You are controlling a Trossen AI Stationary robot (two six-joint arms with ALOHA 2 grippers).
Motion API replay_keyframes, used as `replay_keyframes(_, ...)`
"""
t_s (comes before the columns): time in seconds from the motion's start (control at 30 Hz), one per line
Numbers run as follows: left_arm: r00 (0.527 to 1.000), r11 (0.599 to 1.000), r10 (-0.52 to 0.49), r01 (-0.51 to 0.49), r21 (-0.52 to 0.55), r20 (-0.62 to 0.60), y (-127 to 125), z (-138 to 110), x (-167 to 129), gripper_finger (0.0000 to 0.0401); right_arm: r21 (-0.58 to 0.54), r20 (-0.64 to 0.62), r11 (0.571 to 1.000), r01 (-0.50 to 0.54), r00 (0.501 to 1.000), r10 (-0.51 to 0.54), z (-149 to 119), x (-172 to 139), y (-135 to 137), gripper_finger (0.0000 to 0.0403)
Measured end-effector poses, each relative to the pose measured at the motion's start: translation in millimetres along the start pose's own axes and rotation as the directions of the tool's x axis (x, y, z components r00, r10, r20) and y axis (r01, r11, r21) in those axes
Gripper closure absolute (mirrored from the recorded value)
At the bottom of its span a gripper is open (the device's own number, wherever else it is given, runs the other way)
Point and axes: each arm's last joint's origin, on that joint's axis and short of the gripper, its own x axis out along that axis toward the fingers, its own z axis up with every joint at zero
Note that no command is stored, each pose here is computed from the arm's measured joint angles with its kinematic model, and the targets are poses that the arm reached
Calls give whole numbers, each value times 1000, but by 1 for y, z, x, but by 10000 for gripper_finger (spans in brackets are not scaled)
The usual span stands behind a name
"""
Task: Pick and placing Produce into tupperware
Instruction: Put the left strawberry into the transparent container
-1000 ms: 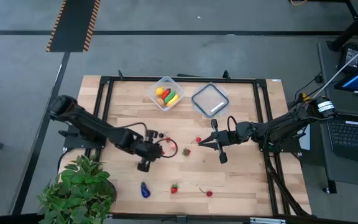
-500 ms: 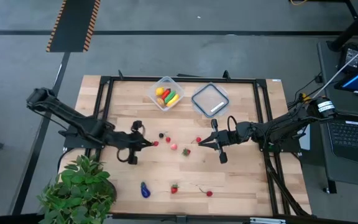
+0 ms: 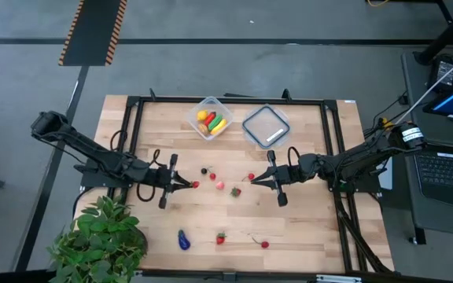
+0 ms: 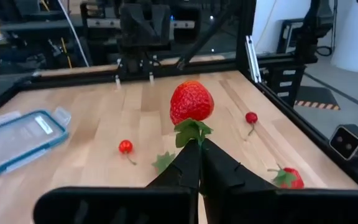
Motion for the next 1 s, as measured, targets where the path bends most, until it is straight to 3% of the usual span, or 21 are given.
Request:
replay_keyframes(0.23, 1000, 998, -6, 5, 69, 17, 0, 2, 0, 401, 1, -1, 1000, 0, 1000, 0, 0, 0, 0, 380)
replay_keyframes(0.43, 999, 998, 23, -24, 63, 28, 6, 3, 2, 401, 1, -2, 1000, 0, 1000, 0, 0, 0, 0, 380)
replay_keyframes(0.7, 976, 990, -130, 118, 79, 177, 10, 14, 10, 401, 0, -3, 1000, 0, 1000, 0, 0, 0, 0, 380)
replay_keyframes(1.0, 990, 999, -38, 41, -23, 137, 27, -5, 36, 401, 59, -3, 998, 0, 1000, 0, 0, 0, 0, 380)
